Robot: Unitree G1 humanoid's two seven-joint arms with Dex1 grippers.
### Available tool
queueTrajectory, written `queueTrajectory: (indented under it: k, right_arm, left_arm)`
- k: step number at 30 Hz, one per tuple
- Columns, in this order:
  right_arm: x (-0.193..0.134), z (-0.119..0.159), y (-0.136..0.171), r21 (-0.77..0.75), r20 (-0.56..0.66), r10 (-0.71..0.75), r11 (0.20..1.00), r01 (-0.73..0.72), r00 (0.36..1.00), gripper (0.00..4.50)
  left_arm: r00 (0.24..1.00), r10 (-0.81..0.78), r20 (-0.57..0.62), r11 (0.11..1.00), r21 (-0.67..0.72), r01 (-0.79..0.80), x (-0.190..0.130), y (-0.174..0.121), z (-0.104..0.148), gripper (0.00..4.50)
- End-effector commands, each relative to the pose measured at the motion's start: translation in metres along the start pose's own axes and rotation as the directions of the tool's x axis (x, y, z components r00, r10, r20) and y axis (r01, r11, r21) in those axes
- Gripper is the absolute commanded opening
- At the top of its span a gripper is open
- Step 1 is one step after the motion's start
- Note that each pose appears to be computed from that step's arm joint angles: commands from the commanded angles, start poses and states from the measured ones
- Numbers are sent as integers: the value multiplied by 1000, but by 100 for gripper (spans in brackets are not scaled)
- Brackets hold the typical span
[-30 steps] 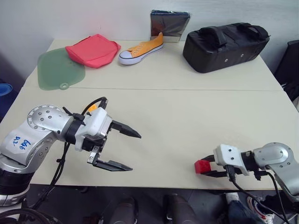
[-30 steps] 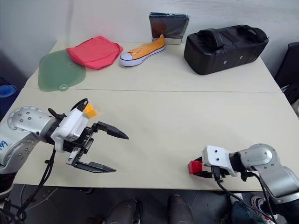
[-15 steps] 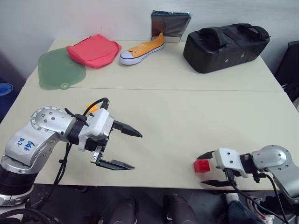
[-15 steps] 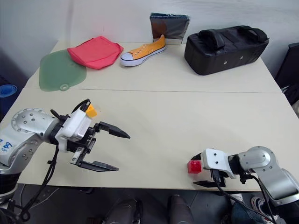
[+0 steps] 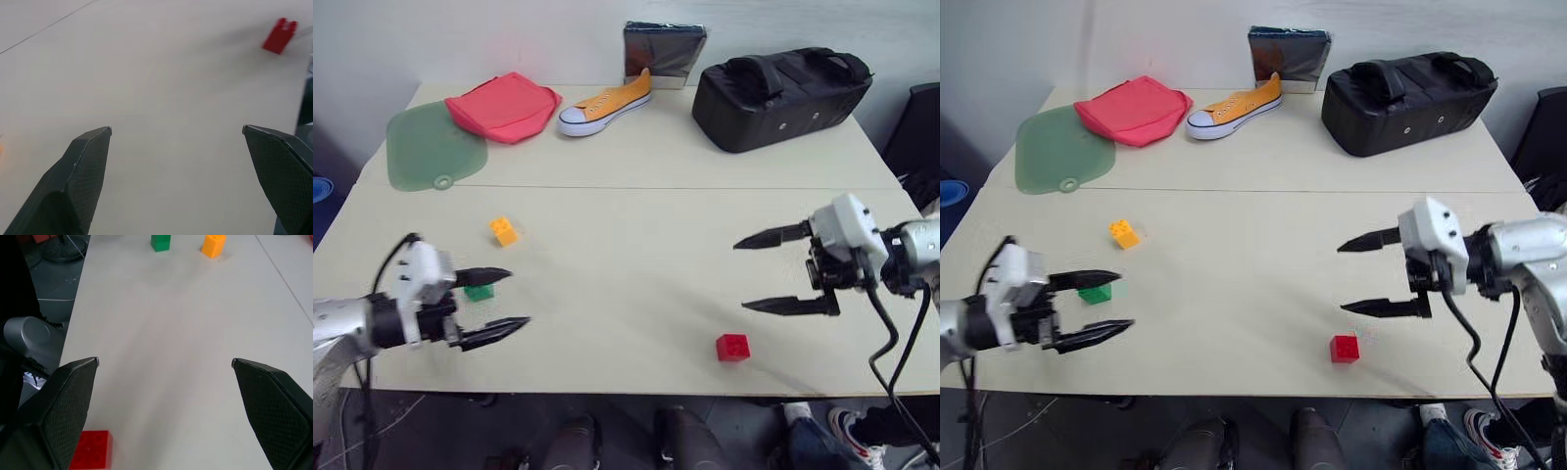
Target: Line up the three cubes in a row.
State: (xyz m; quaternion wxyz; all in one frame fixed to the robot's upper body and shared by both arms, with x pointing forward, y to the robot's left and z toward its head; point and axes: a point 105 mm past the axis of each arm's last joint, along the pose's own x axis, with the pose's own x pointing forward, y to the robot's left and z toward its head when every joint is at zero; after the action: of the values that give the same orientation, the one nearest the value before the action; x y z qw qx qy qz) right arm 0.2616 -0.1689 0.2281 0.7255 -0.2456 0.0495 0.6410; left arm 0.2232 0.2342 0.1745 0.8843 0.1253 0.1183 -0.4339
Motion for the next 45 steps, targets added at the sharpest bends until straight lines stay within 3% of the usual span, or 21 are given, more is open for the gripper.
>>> queueTrajectory:
  k: [1, 5, 9, 15, 26, 36, 39, 45]
  right_arm:
    - [3, 6, -7, -29, 18, 25, 999, -25, 1000, 448]
    - [8, 7, -10, -45, 25, 40, 998, -39, 999, 448]
    - [11, 8, -9, -50, 29, 54, 997, -52, 998, 448]
    - [14, 13, -7, -60, 39, 66, 996, -63, 997, 448]
    - [25, 16, 5, -67, 60, 92, 994, -88, 994, 448]
    - [31, 23, 8, -73, 86, 97, 993, -91, 992, 448]
    - [32, 24, 7, -81, 89, 92, 993, -85, 992, 450]
    - [33, 23, 8, -79, 89, 85, 994, -78, 992, 450]
  left_arm:
    - [968, 249, -17, 967, -46, -250, -40, 9, -18, 450]
    - [901, 429, -71, 888, -147, -435, -72, 5, -55, 450]
    - [859, 504, -92, 842, -169, -512, -81, 6, -70, 450]
    - [795, 606, 19, 767, -277, -578, -46, 26, -52, 450]
    - [642, 763, -72, 569, -396, -721, 9, 53, -52, 450]
    - [632, 757, -168, 505, -463, -728, 47, 60, -62, 450]
    - [656, 732, -183, 515, -482, -709, 54, 50, -65, 395]
    - [649, 734, -199, 508, -474, -720, 52, 49, -69, 220]
